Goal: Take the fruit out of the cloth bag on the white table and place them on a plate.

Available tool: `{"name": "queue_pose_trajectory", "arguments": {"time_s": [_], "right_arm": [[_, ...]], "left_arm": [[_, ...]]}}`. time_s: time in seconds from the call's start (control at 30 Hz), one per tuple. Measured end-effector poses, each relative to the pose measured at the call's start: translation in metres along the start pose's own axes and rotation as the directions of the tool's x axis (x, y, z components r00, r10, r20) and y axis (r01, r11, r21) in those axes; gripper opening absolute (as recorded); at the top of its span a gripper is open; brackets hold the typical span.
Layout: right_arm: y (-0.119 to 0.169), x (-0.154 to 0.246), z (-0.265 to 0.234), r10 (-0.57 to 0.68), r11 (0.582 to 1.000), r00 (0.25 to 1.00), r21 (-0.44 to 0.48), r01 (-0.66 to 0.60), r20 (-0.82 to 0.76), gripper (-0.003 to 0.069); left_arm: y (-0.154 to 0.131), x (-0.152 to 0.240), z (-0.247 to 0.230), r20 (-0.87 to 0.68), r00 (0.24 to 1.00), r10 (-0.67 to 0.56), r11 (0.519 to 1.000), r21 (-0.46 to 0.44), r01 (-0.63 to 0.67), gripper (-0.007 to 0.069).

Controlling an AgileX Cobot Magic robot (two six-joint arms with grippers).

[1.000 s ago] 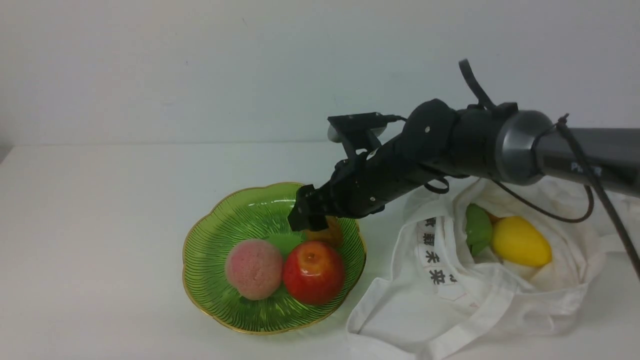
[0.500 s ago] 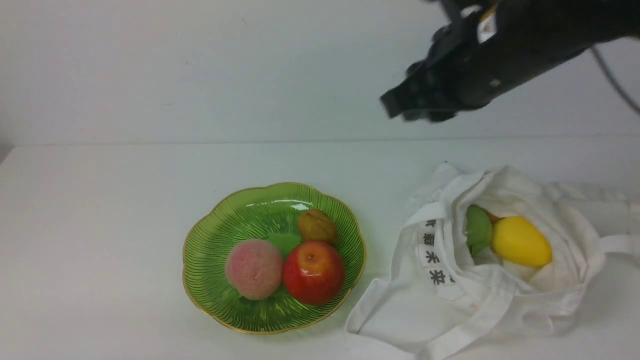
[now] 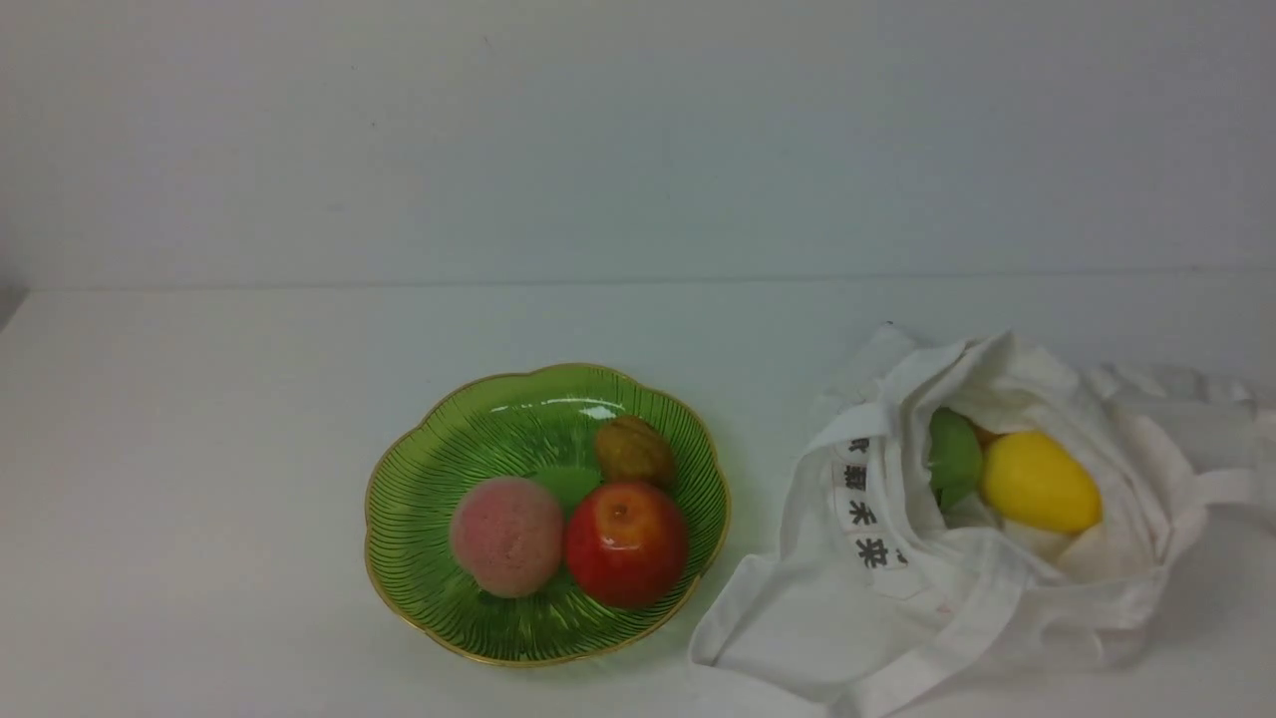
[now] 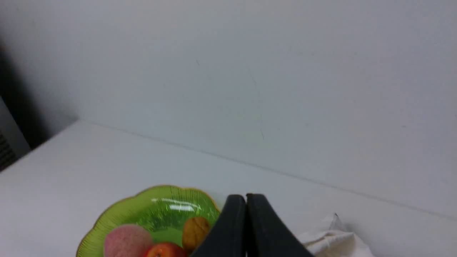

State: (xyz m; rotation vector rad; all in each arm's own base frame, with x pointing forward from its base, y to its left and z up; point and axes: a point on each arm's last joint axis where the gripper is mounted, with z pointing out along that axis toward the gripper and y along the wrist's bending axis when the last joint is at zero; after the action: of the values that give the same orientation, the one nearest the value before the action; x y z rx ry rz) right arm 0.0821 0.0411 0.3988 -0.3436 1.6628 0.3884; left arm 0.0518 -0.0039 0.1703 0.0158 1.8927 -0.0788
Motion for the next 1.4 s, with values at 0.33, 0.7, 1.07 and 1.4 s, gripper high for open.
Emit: {"name": "queue_pose_trajectory", "arguments": {"time_s": [0.33,0.7,1.07,1.4], "right_arm": [[-0.008,0.104,-0.057,0.068,0.997,0.964,-0.058,-0.055,0.257,-0.0014],[-0.009,0.114,-0.052,0.059,0.997,0.972,-0.053,-0.048,0.228,-0.0014],[-0.017,0.137,-0.04,-0.025,0.99,0.984,0.142,0.0,0.174,-0.0014],[-0.041,0.219,-0.021,0.044,0.876,0.997,0.482,-0.008,-0.064,-0.0014]], "left_arm": [[0.0,0.0,0.0,0.0,1.0,0.001,1.0,0.0,-0.001,-0.0008],[0.0,0.0,0.0,0.0,1.0,0.002,1.0,0.0,-0.002,-0.0008],[0.0,0.0,0.0,0.0,1.0,0.002,1.0,0.0,-0.002,-0.0008],[0.0,0.0,0.0,0.001,1.0,0.002,1.0,0.0,-0.002,-0.0008]]}}
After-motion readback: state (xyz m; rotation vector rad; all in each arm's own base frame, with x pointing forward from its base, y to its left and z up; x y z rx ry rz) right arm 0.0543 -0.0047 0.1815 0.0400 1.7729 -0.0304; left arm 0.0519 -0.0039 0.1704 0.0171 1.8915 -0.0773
